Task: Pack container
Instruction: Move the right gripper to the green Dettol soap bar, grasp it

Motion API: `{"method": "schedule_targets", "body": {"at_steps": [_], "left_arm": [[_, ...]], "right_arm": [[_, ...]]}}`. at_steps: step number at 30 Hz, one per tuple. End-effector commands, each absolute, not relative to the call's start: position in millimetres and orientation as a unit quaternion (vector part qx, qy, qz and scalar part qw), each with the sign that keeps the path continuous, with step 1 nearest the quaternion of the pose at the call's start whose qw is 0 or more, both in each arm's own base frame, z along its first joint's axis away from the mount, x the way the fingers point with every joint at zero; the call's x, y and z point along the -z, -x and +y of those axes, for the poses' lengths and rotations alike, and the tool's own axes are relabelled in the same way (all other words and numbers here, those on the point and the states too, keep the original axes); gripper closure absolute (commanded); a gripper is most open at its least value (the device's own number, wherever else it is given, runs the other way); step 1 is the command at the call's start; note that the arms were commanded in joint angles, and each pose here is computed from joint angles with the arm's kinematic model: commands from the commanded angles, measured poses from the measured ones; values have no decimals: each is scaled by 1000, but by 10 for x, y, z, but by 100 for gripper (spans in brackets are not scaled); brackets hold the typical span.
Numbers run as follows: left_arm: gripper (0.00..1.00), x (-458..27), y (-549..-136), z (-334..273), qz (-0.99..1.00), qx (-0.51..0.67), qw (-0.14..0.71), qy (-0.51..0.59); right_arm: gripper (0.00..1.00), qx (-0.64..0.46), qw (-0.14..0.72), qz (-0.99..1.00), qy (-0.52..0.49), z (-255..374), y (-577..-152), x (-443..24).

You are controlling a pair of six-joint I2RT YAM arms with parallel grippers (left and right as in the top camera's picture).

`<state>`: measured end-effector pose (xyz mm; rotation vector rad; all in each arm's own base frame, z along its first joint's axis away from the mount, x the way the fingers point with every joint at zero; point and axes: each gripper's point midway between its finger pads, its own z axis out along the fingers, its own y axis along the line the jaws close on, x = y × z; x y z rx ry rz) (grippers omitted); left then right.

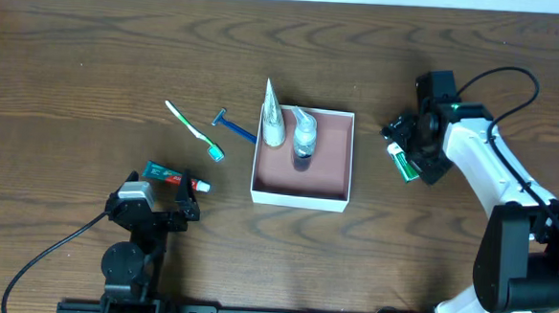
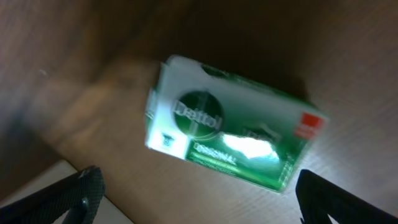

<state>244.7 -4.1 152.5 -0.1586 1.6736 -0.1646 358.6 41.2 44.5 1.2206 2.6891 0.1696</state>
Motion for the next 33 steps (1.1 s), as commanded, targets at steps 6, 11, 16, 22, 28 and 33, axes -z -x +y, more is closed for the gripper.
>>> {"method": "schedule_targets", "body": {"at_steps": [6,11,16,22,28,33], "left_arm": [[2,-1362,-2440,2,756,62,647,79],[2,-1363,-2440,2,756,62,647,79],[2,-1362,-2440,2,756,62,647,79],[2,-1362,-2440,2,756,62,647,79],[2,-1362,-2440,3,756,62,647,79],[2,-1362,-2440,3,756,62,647,79]], "right_arm": [[1,-48,110,890,-440,311,-3615,-360],[1,-37,90,892,-441,304,-3495,-314],[1,-19,73,894,-441,270,-3377,-283],[1,-6,86,893,-442,209,-3372,-227],[1,-19,123,896,-427,191,-3555,-246],[1,-25,139,892,-429,178,-3636,-266]]}}
